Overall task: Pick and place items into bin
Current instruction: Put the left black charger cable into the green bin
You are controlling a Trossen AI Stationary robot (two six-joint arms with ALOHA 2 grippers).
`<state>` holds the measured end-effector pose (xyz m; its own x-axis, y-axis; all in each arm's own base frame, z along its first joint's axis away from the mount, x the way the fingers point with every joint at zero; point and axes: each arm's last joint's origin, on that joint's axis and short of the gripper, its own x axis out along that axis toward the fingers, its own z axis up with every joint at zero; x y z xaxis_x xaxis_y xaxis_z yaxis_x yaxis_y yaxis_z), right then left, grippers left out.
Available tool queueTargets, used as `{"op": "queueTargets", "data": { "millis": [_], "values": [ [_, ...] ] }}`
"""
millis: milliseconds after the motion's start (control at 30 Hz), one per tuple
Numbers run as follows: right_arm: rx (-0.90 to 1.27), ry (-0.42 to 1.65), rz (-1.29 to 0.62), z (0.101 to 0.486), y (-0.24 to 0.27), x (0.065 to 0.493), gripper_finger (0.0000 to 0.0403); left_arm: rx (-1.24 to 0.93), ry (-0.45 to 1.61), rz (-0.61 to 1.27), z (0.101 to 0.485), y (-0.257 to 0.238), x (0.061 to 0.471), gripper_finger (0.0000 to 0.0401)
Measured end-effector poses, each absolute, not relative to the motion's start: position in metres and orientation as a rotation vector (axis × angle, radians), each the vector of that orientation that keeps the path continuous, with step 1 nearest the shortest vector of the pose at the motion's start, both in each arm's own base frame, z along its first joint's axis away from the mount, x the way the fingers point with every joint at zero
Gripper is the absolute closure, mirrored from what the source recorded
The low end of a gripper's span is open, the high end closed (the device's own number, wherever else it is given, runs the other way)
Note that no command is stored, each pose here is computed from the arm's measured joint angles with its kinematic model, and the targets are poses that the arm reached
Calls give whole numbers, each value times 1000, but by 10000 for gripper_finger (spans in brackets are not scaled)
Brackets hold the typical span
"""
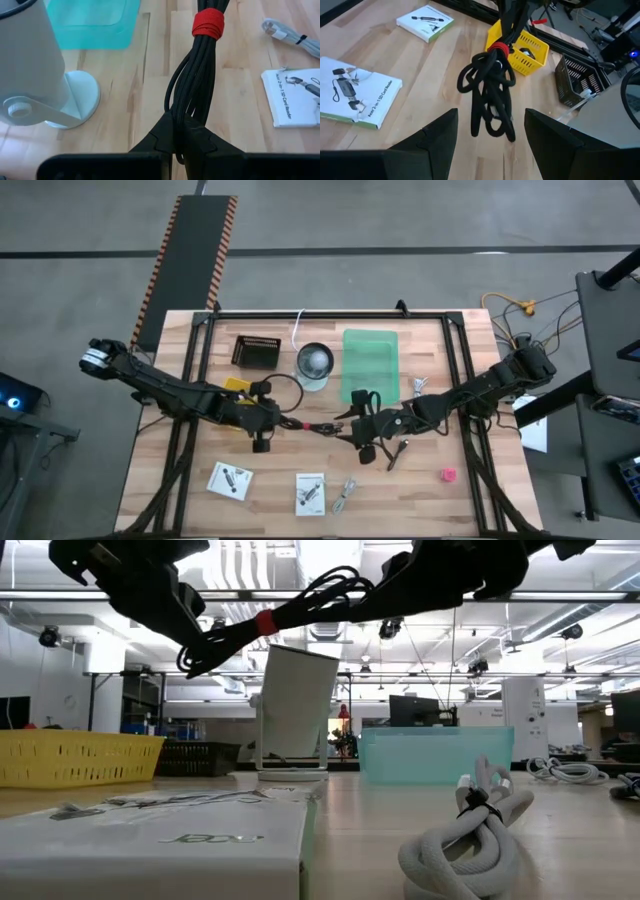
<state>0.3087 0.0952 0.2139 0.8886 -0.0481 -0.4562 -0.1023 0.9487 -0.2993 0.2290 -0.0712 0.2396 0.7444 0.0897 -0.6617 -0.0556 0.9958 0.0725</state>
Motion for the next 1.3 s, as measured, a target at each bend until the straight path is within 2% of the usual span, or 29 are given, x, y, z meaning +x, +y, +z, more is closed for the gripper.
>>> {"op": "queueTargets", "data": {
  "millis": [467, 567, 700, 967, 1033, 1133, 1300],
  "values": [
    [-310, 442, 25, 218, 96, 311, 189, 50, 725, 86, 240, -71, 229, 395],
    [-308, 442, 25, 218, 96, 311, 200, 50, 725, 86, 240, -71, 229, 394],
    [-308, 442, 25, 218, 96, 311, 245, 50, 725, 86, 240, -71, 229, 393],
    [-289, 443, 20, 218, 96, 311, 379, 56, 727, 80, 240, -71, 229, 391],
    [-294, 445, 21, 218, 96, 311, 385, 87, 733, 37, 239, -72, 229, 388],
    [-294, 457, 21, 217, 96, 310, 387, 99, 718, 9, 240, -73, 230, 364],
    [-299, 489, 19, 214, 95, 309, 388, 112, 694, -3, 242, -73, 232, 282]
  ]
}}
